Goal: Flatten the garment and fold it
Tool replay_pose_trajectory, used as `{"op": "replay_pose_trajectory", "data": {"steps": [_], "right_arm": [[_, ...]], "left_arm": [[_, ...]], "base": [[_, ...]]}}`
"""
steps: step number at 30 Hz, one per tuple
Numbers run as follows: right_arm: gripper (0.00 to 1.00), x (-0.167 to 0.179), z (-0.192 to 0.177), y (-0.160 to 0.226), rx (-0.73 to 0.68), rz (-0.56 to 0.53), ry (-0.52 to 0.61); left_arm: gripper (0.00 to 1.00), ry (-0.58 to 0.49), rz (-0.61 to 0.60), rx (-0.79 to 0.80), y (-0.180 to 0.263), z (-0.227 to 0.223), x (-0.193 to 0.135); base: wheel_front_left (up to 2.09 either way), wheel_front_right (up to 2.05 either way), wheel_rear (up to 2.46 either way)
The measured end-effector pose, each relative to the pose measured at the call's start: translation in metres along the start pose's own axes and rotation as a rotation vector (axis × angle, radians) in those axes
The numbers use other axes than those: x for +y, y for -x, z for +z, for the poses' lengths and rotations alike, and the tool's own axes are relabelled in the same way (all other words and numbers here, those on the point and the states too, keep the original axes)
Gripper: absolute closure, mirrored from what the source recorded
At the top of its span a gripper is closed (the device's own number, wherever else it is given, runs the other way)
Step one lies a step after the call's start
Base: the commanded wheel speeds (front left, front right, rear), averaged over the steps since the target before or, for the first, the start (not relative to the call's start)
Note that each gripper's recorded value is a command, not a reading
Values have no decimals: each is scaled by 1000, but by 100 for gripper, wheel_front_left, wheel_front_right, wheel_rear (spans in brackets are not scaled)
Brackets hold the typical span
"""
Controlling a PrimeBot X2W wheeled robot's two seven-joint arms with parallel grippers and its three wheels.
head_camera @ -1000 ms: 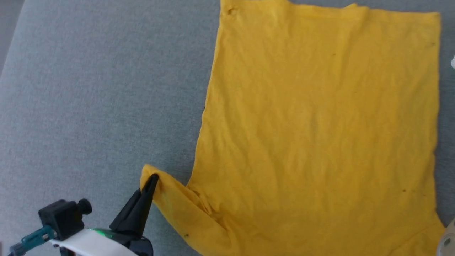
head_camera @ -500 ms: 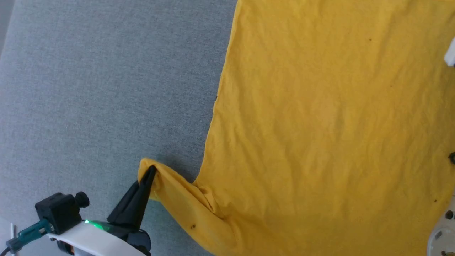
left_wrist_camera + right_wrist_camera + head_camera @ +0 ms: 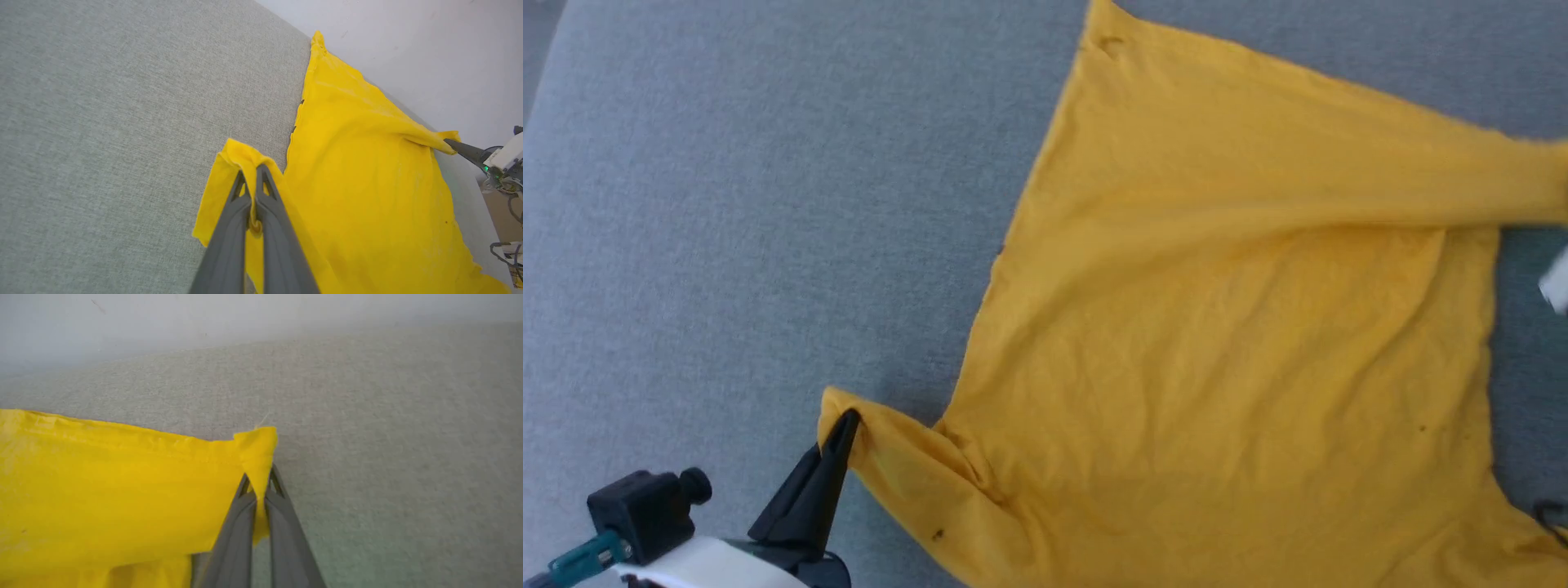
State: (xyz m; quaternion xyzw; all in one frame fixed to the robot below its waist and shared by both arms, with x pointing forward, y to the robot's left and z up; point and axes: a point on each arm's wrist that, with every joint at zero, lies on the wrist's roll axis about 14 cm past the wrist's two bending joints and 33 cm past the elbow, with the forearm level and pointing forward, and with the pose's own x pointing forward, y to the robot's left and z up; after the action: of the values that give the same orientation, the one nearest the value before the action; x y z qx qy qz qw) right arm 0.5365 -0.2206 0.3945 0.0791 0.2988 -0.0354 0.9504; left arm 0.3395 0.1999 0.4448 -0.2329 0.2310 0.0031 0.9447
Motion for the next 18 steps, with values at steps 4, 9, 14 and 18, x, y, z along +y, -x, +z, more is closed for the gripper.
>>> {"op": "replay_pose_trajectory", "data": {"steps": [4,9,14,18], "right_arm": [[100,-63,-22,52,-2,-135,-70],[100,-139,-69,132,71,-346,-129],[100,-178,-136,202,211,-463,-212],[100,-181,-169,225,230,-470,-294]], "left_arm": [[100,-14,-47,5,-1,1,-12],[100,-27,-116,21,-9,-2,-29],[100,-36,-173,33,-15,-4,-44],[100,-42,-183,35,-14,-5,-49]], "base": [[0,0,0],[0,0,0],[0,0,0],[0,0,0]]}}
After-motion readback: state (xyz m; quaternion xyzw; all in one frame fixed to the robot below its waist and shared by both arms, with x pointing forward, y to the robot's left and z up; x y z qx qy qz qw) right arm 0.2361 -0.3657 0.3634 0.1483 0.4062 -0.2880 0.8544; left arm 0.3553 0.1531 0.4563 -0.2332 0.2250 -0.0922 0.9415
